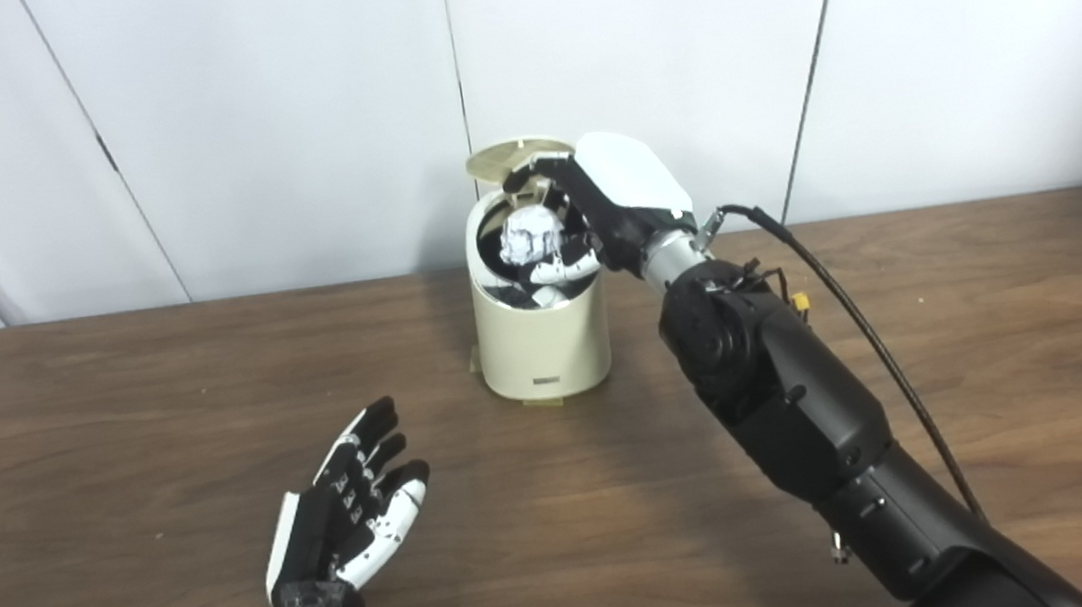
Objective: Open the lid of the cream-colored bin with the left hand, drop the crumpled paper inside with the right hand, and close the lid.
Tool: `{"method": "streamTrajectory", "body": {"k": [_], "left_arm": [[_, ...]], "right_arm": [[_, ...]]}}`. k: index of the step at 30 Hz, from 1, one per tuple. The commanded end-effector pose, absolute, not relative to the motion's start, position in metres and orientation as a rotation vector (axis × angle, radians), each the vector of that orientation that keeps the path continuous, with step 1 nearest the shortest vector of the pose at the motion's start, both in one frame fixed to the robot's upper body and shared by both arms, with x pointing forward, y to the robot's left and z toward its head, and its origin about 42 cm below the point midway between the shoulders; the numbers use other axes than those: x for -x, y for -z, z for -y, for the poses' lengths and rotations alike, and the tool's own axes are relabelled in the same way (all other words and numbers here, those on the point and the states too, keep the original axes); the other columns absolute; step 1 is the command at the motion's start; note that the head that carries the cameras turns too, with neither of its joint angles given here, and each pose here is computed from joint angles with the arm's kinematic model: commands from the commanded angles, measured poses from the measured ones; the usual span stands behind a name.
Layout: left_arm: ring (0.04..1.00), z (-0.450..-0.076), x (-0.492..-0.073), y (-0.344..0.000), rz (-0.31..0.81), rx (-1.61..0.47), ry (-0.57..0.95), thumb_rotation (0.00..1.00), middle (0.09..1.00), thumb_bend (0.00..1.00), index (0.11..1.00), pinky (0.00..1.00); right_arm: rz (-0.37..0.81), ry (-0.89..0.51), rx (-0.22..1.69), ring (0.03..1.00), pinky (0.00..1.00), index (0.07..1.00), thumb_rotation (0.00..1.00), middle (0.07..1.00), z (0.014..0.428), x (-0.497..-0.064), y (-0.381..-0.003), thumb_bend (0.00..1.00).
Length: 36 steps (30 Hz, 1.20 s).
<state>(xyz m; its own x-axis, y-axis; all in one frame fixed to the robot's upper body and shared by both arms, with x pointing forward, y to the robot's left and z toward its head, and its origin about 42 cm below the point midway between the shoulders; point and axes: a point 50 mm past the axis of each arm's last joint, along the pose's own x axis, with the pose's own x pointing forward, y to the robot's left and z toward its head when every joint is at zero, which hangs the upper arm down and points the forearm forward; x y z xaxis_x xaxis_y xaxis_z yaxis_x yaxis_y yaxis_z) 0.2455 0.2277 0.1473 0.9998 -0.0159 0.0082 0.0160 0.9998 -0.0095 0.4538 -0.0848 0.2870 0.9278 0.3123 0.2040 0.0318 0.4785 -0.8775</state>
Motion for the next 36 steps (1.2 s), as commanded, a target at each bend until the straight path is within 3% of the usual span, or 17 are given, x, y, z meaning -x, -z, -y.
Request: {"method": "streamTrajectory", "body": {"k": [1, 3, 4, 14, 19, 22, 28, 30, 33, 34, 36], "left_arm": [[0.897, -0.2165, -0.2407, -0.1501, 0.042, 0.054, 0.002, 0.15, 0.920, 0.42, 0.924, 0.83], [0.898, -0.2163, -0.2407, -0.1501, 0.043, 0.055, 0.003, 0.14, 0.923, 0.41, 0.926, 0.83], [0.898, -0.2163, -0.2405, -0.1501, 0.043, 0.055, 0.003, 0.13, 0.924, 0.40, 0.927, 0.83], [0.911, -0.2164, -0.2399, -0.1503, 0.049, 0.060, 0.009, 0.08, 0.932, 0.39, 0.932, 0.84], [0.901, -0.2166, -0.2394, -0.1508, 0.049, 0.064, 0.006, 0.07, 0.927, 0.39, 0.932, 0.82], [0.903, -0.2168, -0.2391, -0.1509, 0.048, 0.063, 0.004, 0.08, 0.928, 0.39, 0.931, 0.82], [0.905, -0.2172, -0.2387, -0.1508, 0.045, 0.066, 0.004, 0.08, 0.933, 0.40, 0.936, 0.82], [0.904, -0.2172, -0.2388, -0.1508, 0.044, 0.062, 0.003, 0.09, 0.932, 0.40, 0.936, 0.82], [0.905, -0.2170, -0.2391, -0.1509, 0.047, 0.058, 0.006, 0.06, 0.930, 0.39, 0.932, 0.82], [0.904, -0.2169, -0.2392, -0.1508, 0.047, 0.060, 0.007, 0.05, 0.930, 0.38, 0.932, 0.83], [0.903, -0.2170, -0.2394, -0.1506, 0.048, 0.063, 0.009, 0.06, 0.929, 0.39, 0.931, 0.82]], "right_arm": [[0.452, -0.135, 1.057, 0.489, 0.35, 0.703, 0.00, 0.490, 0.0818, -0.4573, -0.3143, 0.57], [0.454, -0.135, 1.054, 0.513, 0.38, 0.696, 0.03, 0.607, 0.0818, -0.4572, -0.3143, 0.84], [0.455, -0.137, 1.053, 0.527, 0.39, 0.694, 0.04, 0.627, 0.0820, -0.4570, -0.3142, 0.86], [0.453, -0.140, 1.057, 0.545, 0.39, 0.711, 0.09, 0.660, 0.0825, -0.4565, -0.3132, 0.90], [0.462, -0.142, 1.072, 0.684, 0.54, 0.733, 0.11, 0.768, 0.0829, -0.4553, -0.3123, 0.91], [0.455, -0.142, 1.078, 0.703, 0.55, 0.744, 0.13, 0.806, 0.0829, -0.4547, -0.3121, 0.91], [0.473, -0.135, 1.074, 0.691, 0.56, 0.727, 0.10, 0.770, 0.0829, -0.4545, -0.3113, 0.91], [0.478, -0.130, 1.071, 0.678, 0.56, 0.715, 0.08, 0.754, 0.0828, -0.4544, -0.3115, 0.90], [0.512, -0.114, 1.030, 0.544, 0.48, 0.624, 0.01, 0.641, 0.0834, -0.4531, -0.3124, 0.84], [0.529, -0.109, 1.010, 0.472, 0.47, 0.578, 0.01, 0.579, 0.0836, -0.4525, -0.3124, 0.68], [0.559, -0.097, 0.990, 0.414, 0.41, 0.534, 0.00, 0.525, 0.0842, -0.4518, -0.3120, 0.55]]}}
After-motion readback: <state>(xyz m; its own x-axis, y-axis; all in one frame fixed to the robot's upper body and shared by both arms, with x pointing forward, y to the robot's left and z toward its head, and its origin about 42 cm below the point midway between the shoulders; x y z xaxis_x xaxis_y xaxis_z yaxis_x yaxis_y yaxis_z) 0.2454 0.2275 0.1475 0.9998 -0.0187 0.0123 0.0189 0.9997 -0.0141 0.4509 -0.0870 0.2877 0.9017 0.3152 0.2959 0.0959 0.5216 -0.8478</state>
